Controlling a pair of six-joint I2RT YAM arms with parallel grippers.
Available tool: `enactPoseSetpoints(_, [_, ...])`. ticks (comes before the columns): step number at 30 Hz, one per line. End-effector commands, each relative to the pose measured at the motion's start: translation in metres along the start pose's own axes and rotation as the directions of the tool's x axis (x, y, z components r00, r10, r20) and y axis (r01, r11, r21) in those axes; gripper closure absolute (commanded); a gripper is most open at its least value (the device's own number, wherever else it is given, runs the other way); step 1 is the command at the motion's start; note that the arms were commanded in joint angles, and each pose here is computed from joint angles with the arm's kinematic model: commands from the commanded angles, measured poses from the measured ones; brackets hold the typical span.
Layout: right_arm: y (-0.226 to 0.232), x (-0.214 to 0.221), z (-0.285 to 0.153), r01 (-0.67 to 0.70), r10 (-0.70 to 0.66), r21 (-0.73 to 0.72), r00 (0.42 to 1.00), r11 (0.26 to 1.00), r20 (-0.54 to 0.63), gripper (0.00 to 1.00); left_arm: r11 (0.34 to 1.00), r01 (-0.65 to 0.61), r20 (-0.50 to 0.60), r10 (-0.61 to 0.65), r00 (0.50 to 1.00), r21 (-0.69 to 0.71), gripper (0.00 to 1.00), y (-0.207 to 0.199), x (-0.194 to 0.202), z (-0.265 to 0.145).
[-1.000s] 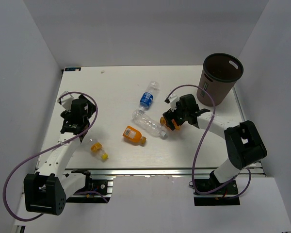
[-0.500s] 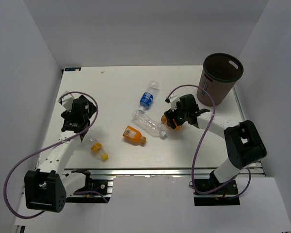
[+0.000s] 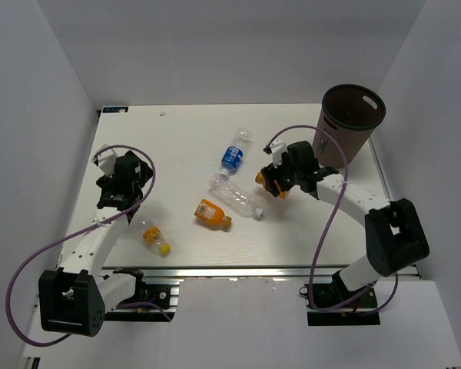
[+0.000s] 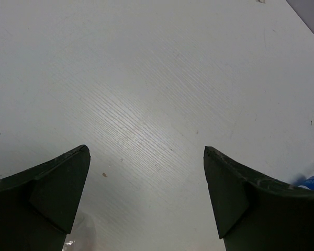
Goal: Put the plastic bottles in the bin
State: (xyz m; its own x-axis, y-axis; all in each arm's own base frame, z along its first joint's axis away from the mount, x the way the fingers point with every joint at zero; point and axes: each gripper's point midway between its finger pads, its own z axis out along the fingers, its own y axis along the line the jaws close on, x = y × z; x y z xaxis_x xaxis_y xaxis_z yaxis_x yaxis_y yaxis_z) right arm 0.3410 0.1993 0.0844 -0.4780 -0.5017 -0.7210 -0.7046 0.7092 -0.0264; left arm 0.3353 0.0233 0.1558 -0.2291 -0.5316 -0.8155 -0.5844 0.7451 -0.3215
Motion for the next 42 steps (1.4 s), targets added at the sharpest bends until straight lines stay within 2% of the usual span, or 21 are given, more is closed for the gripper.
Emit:
enactPoseSetpoints(1, [-0.014, -0.071, -0.038, 0.03, -0.045, 0.077, 0.98, 0.997, 0.193, 0.93, 1.0, 0.021, 0.042, -0.021, 0.999, 0.008, 0.02, -0.006, -0.019, -0.006])
enactPoseSetpoints(8, [-0.062, -0.154, -0.111, -0.047, -0.061, 0.263, 0.92, 0.964, 0.387, 0.93, 1.0, 0.023, 0.048, -0.023, 0.999, -0.003, 0.02, -0.004, -0.02, -0.006])
enactPoseSetpoints(11, [-0.094, -0.194, -0.153, -0.139, -0.072, 0.369, 0.861, 0.919, 0.504, 0.93, 1.0, 0.025, 0.047, -0.025, 0.999, 0.0, 0.02, -0.004, -0.02, -0.006])
enactPoseSetpoints(12, [-0.109, -0.201, -0.168, -0.207, -0.061, 0.42, 0.838, 0.884, 0.542, 0.93, 1.0, 0.024, 0.047, -0.024, 0.999, -0.002, 0.02, -0.004, -0.021, -0.006])
enactPoseSetpoints(13, [-0.127, -0.213, -0.186, -0.265, -0.082, 0.461, 0.792, 0.847, 0.605, 0.92, 1.0, 0.026, 0.047, -0.026, 0.999, -0.002, 0.02, -0.004, -0.021, -0.006])
enactPoseSetpoints(16, [-0.173, -0.213, -0.231, -0.44, -0.1, 0.541, 0.703, 0.716, 0.704, 0.9, 1.0, 0.027, 0.052, -0.027, 0.998, 0.002, 0.02, -0.005, -0.021, -0.006])
enactPoseSetpoints(18, [-0.203, -0.197, -0.247, -0.519, -0.083, 0.556, 0.678, 0.649, 0.731, 0.9, 1.0, 0.027, 0.053, -0.027, 0.998, -0.003, 0.02, -0.005, -0.021, -0.005])
enactPoseSetpoints(21, [-0.23, -0.191, -0.249, -0.546, -0.068, 0.56, 0.675, 0.624, 0.734, 0.9, 1.0, 0.022, 0.048, -0.021, 0.999, -0.011, 0.02, -0.004, -0.02, -0.003])
enactPoseSetpoints(24, [-0.263, -0.177, -0.24, -0.555, -0.039, 0.595, 0.712, 0.582, 0.702, 0.84, 1.0, 0.02, 0.043, -0.02, 0.999, -0.003, 0.02, -0.006, -0.018, -0.002])
enactPoseSetpoints(26, [-0.278, -0.166, -0.223, -0.545, -0.004, 0.612, 0.745, 0.573, 0.667, 0.75, 1.0, 0.02, 0.042, -0.02, 0.999, -0.002, 0.02, -0.006, -0.018, -0.002])
enactPoseSetpoints(27, [-0.283, -0.161, -0.219, -0.546, 0.007, 0.616, 0.752, 0.567, 0.659, 0.64, 1.0, 0.022, 0.044, -0.022, 0.999, 0.0, 0.02, -0.006, -0.018, -0.002])
enactPoseSetpoints(29, [-0.288, -0.153, -0.202, -0.537, 0.045, 0.613, 0.772, 0.579, 0.634, 0.5, 1.0, 0.021, 0.043, -0.021, 0.999, 0.011, 0.02, -0.008, -0.018, -0.001])
enactPoseSetpoints(31, [-0.288, -0.148, -0.194, -0.531, 0.07, 0.61, 0.784, 0.588, 0.616, 0.14, 1.0, 0.016, 0.04, -0.017, 0.999, 0.023, 0.02, -0.01, -0.017, -0.001])
enactPoseSetpoints(32, [-0.285, -0.149, -0.19, -0.52, 0.07, 0.598, 0.788, 0.61, 0.612, 0.11, 0.999, 0.02, 0.039, -0.021, 0.999, 0.037, 0.02, -0.013, -0.017, -0.001])
enactPoseSetpoints(40, [-0.252, -0.152, -0.201, -0.506, 0.09, 0.522, 0.772, 0.687, 0.629, 0.11, 0.996, 0.035, 0.008, -0.036, 0.999, 0.086, 0.02, -0.023, -0.009, 0.001])
enactPoseSetpoints(42, [-0.235, -0.162, -0.213, -0.482, 0.067, 0.484, 0.756, 0.73, 0.652, 0.1, 0.994, 0.039, 0.007, -0.04, 0.999, 0.101, 0.02, -0.026, -0.009, 0.001])
